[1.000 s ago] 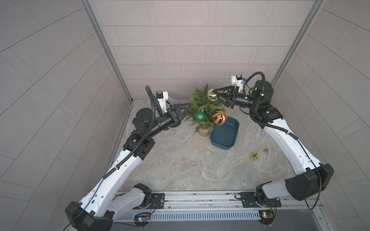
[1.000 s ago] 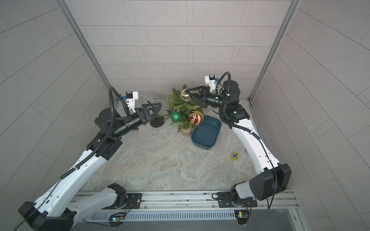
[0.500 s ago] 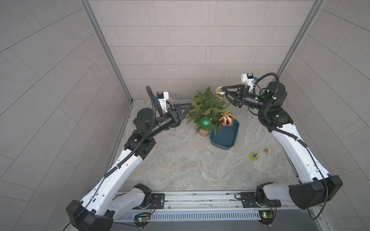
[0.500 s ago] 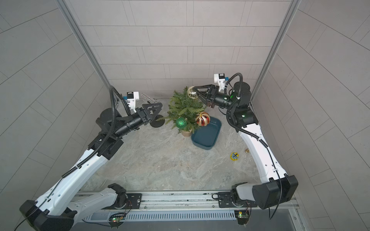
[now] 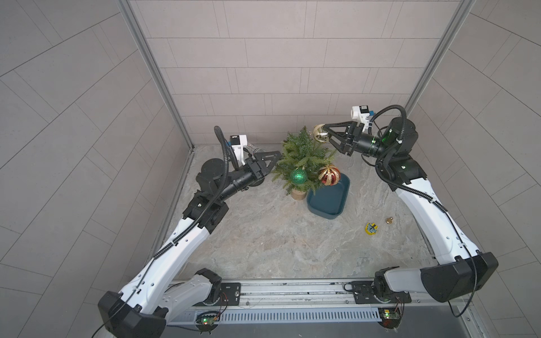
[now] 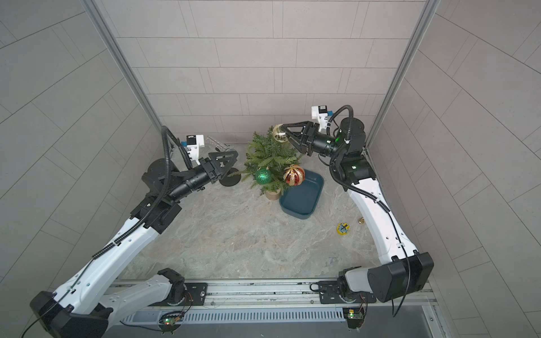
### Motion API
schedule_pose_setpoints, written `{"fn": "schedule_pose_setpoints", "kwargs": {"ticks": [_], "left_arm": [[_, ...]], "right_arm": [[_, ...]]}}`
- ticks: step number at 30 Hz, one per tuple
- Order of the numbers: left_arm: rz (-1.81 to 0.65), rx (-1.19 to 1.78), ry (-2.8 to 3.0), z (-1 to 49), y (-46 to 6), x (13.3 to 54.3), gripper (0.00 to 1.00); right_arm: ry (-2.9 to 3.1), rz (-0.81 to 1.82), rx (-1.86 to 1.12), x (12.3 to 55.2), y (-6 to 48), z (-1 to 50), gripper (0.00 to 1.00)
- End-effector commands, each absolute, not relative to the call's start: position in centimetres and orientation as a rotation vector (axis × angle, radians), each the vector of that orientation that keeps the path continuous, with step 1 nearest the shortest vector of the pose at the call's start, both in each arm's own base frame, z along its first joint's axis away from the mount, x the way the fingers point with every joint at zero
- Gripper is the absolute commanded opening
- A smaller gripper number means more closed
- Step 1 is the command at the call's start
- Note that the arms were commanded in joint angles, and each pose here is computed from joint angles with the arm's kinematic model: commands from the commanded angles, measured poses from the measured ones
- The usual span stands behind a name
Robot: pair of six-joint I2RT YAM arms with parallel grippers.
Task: Decorate the small christmas tree with ornaments
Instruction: Hang an ornament on the christmas tree.
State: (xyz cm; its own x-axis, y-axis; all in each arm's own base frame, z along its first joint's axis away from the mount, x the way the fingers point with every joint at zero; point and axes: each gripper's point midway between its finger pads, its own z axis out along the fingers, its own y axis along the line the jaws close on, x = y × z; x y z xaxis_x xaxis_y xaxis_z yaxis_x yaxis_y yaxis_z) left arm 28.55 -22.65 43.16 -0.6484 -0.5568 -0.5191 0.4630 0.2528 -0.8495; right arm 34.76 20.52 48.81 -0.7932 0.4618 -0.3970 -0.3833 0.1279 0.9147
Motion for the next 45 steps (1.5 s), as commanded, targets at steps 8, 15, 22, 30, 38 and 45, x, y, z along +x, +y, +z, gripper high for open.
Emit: {"fn": "schedule_pose_setpoints", "kwargs": {"ticks": [8,15,22,30,38,45], "left_arm": [[-1.545,-0.063,1.653,43.7,-22.4,28.1,0.64],[-1.543,-0.066,1.653,43.6,-22.4,28.1,0.64],[-1.546,-0.065,1.648,43.7,-22.3,28.0,0.64],[-1.542,-0.063,1.651,43.7,-22.3,27.9,0.64],[-1.546,-0.066,1.651,43.5,-22.4,28.1,0.64],[-1.546,-0.066,1.655,43.4,-22.5,28.2,0.64]], "right_arm": [[1.789,1.755,0.039,35.5,22.2,48.9,0.51],[1.819,1.745,0.054,35.6,22.2,47.7,0.51],[1.861,1.726,0.082,36.1,22.1,45.9,0.51],[1.87,1.726,0.084,35.7,22.0,45.5,0.51],[1.869,1.723,0.079,34.8,21.4,45.6,0.51],[1.87,1.719,0.084,34.2,20.9,45.2,0.51]]}}
